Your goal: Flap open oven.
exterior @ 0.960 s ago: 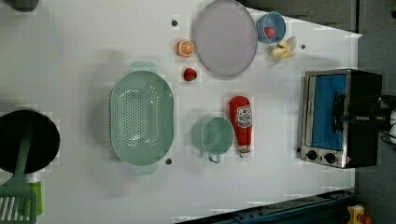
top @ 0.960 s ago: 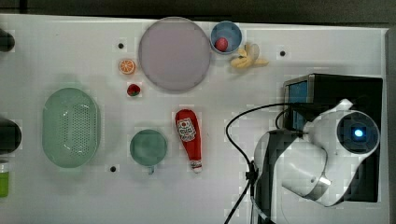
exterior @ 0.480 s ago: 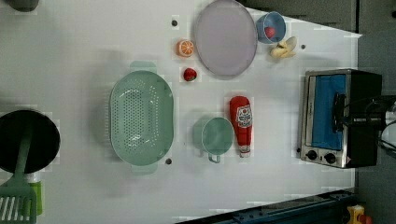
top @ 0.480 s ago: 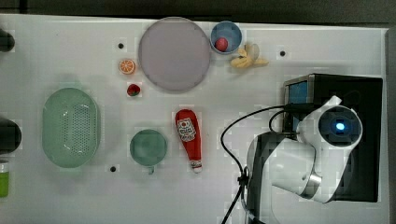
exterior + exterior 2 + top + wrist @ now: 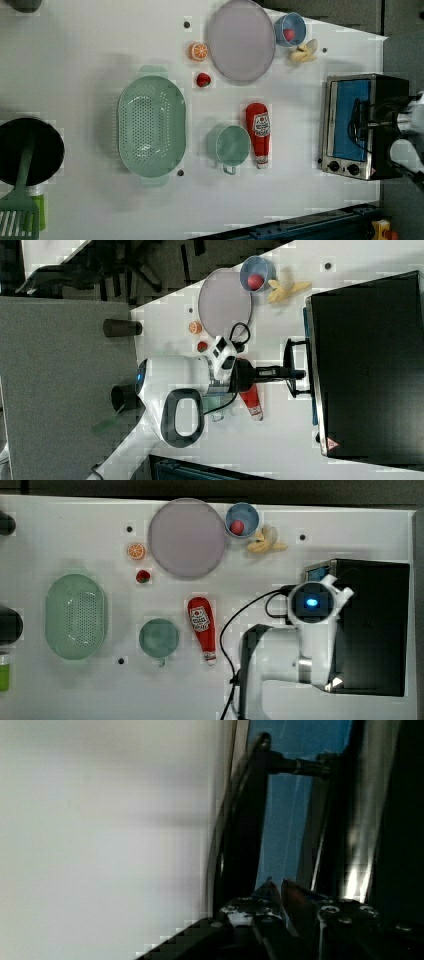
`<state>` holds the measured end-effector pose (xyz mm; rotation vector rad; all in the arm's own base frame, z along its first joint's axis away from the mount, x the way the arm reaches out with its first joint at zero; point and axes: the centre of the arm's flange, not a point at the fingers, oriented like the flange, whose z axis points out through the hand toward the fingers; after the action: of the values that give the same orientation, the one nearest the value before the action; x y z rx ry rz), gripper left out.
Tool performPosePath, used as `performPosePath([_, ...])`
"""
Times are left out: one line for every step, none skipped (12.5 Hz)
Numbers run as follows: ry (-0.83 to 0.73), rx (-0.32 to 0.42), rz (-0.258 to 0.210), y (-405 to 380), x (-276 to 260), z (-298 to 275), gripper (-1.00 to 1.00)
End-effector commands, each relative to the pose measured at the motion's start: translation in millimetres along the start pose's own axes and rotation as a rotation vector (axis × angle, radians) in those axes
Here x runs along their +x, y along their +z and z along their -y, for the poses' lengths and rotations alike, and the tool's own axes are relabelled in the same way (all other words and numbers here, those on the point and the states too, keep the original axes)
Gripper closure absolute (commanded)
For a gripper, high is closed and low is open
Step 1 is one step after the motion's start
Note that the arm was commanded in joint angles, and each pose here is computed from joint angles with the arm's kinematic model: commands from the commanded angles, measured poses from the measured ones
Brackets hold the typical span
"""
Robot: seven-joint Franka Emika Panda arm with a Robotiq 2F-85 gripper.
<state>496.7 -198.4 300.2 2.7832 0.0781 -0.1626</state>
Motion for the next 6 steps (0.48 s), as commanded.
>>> performPosePath([0.025, -0.072, -0.003, 1, 21, 83, 0.65])
performPosePath([0.032, -0.104, 0.000, 7, 24, 99, 0.65])
performPosePath([0.040, -0.134, 0.000, 14, 27, 116, 0.65])
performPosePath([0.044, -0.161, 0.001, 21, 29, 133, 0.65])
performPosePath([0.050, -0.182, 0.003, 30, 31, 149, 0.65])
performPosePath([0.058, -0.198, 0.004, 38, 32, 165, 0.65])
